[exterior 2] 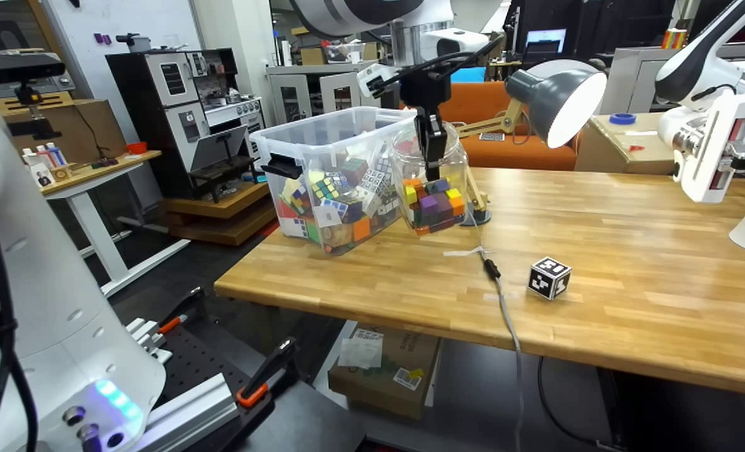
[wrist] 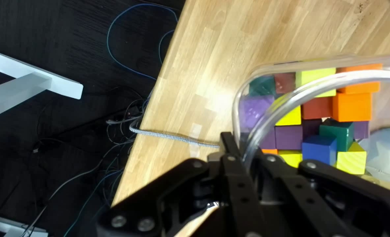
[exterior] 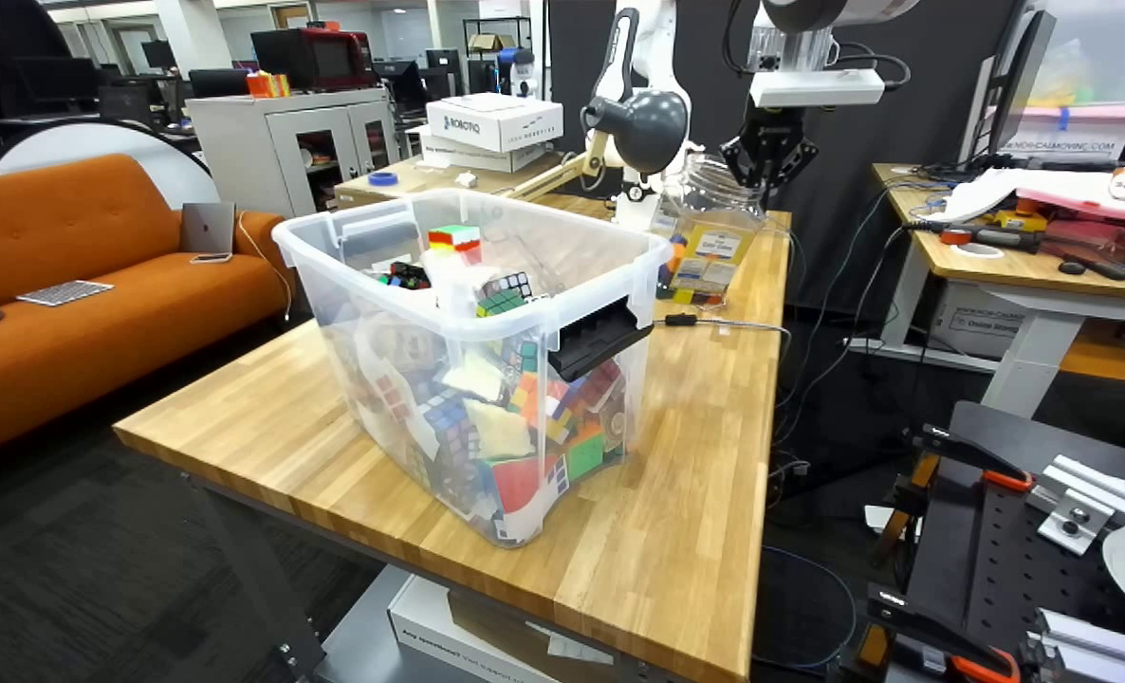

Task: Move the clear container to the left

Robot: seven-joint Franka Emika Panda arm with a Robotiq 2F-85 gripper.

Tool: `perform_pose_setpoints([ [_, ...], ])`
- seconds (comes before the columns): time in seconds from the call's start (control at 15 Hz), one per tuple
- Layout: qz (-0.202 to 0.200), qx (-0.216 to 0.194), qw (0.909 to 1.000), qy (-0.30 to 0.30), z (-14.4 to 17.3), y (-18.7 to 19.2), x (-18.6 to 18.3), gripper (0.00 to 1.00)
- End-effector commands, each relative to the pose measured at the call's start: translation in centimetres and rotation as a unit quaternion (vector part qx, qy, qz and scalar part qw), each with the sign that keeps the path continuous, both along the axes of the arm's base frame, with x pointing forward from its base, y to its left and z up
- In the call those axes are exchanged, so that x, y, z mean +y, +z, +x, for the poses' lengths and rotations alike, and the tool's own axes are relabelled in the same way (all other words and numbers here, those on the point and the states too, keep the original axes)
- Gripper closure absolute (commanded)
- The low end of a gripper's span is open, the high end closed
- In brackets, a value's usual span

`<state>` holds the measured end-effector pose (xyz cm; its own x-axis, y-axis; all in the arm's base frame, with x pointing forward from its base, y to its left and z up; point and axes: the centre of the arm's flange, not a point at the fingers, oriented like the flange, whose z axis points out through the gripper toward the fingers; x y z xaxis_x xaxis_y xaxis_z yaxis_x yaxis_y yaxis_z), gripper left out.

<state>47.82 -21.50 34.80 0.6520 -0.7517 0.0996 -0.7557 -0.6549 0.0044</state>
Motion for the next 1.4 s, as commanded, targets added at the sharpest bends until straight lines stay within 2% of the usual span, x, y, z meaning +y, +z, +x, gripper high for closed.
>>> perform_pose_setpoints([
  [0.0, -0.004, 0.016, 0.9996, 0.022, -0.4, -1.5, 0.2, 0.98],
  [0.4, -0.024, 0.058, 0.9923, 0.107, -0.1, -3.4, 1.7, 0.98],
  [0.87, -0.038, 0.095, 0.968, 0.229, -0.8, -4.4, 5.9, 0.98],
  [1.0, -0.038, 0.104, 0.9627, 0.247, -1.4, -5.1, 6.6, 0.98],
  [1.33, -0.035, 0.112, 0.9568, 0.266, -2.0, -6.2, 7.8, 0.98],
])
